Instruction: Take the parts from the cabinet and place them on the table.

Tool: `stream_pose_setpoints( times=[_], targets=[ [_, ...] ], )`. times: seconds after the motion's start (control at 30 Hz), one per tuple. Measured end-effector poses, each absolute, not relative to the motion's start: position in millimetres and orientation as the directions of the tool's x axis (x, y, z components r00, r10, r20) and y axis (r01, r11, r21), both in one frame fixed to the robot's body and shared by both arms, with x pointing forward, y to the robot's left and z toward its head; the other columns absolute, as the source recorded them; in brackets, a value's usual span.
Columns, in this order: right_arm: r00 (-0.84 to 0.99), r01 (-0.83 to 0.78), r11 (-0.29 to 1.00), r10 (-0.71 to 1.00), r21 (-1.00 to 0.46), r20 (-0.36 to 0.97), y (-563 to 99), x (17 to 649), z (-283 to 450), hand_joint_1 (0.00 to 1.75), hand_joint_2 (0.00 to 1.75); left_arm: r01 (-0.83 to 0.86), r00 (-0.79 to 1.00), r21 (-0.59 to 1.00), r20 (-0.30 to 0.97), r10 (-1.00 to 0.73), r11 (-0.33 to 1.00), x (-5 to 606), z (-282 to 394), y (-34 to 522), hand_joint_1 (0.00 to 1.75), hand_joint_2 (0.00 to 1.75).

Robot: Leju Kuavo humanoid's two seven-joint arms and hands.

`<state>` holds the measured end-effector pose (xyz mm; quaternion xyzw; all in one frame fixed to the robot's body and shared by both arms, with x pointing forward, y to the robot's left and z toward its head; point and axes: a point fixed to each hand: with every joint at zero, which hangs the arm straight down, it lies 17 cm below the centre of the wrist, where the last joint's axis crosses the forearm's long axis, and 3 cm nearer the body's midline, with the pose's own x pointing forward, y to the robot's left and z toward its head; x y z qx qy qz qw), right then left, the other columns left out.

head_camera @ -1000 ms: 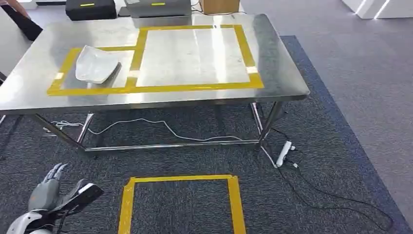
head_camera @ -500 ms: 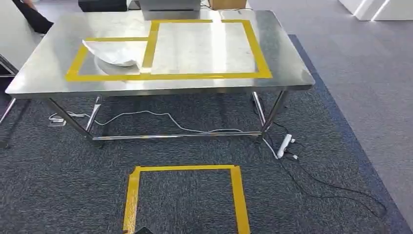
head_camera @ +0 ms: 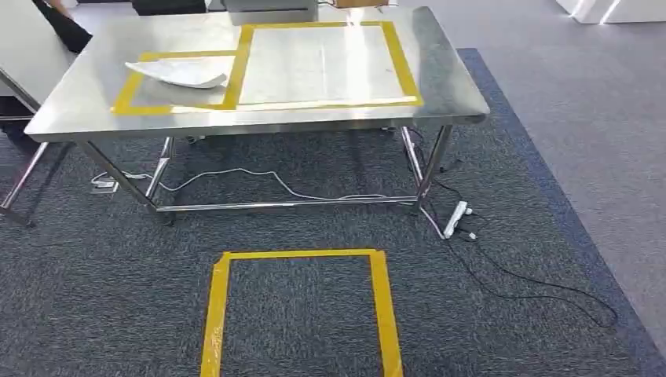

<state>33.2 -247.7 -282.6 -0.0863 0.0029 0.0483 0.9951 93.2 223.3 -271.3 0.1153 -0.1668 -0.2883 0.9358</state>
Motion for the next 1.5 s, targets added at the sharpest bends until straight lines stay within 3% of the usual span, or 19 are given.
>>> stream_pose_setpoints(
  times=[1.5],
  targets=[
    [0.997, -0.078, 0.987, 0.081, -0.140, 0.011, -240, 37, -283, 0.00, 0.00, 0.525, 0.731, 0.361, 0.272, -0.626, 0.771, 110, -266, 214, 0.00, 0.00]
  ],
)
